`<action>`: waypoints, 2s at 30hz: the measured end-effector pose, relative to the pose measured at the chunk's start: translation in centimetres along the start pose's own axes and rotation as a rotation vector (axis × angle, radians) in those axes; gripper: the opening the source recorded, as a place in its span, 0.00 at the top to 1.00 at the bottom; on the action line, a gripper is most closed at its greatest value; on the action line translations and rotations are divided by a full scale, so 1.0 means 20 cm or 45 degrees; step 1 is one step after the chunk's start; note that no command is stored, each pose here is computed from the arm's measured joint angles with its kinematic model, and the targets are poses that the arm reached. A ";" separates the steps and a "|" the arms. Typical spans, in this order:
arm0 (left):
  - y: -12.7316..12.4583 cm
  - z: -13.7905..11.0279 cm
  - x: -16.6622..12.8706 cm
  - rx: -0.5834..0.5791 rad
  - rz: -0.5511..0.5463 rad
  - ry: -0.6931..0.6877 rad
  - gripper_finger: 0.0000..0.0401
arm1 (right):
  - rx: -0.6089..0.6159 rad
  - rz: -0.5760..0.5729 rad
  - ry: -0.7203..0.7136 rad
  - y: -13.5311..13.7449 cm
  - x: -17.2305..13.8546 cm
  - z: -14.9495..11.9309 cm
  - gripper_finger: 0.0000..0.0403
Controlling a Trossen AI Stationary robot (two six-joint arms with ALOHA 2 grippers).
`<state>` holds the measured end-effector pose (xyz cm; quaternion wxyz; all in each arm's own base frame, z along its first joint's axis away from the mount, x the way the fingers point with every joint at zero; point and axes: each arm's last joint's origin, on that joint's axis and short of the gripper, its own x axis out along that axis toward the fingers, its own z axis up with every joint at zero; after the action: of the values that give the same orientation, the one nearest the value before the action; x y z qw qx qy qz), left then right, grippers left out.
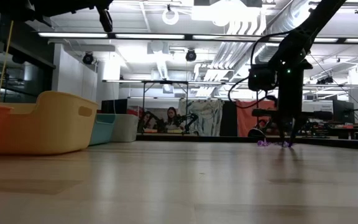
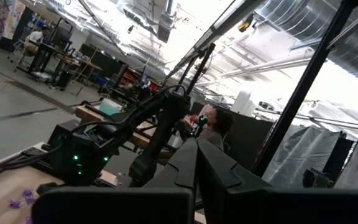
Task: Sort Halloween decoration
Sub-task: Put the white bone toy in the green bin
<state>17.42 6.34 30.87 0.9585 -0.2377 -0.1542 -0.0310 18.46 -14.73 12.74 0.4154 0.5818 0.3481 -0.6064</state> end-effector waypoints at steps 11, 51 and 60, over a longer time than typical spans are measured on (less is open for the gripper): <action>0.00 0.00 0.00 -0.001 0.001 -0.001 1.00 | -0.367 -0.024 0.020 -0.01 -0.03 -0.08 0.98; 0.13 -0.20 0.14 0.286 0.255 0.259 1.00 | -1.374 2.037 -0.779 0.09 -0.97 -0.36 1.00; 0.12 -0.18 0.14 0.233 0.244 0.215 1.00 | -1.341 2.034 -0.751 0.10 -0.96 -0.37 1.00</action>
<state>21.47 6.81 27.63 0.9843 -0.1594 -0.0520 0.0548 22.90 -6.96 31.43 0.9756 0.2131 -0.0376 -0.0380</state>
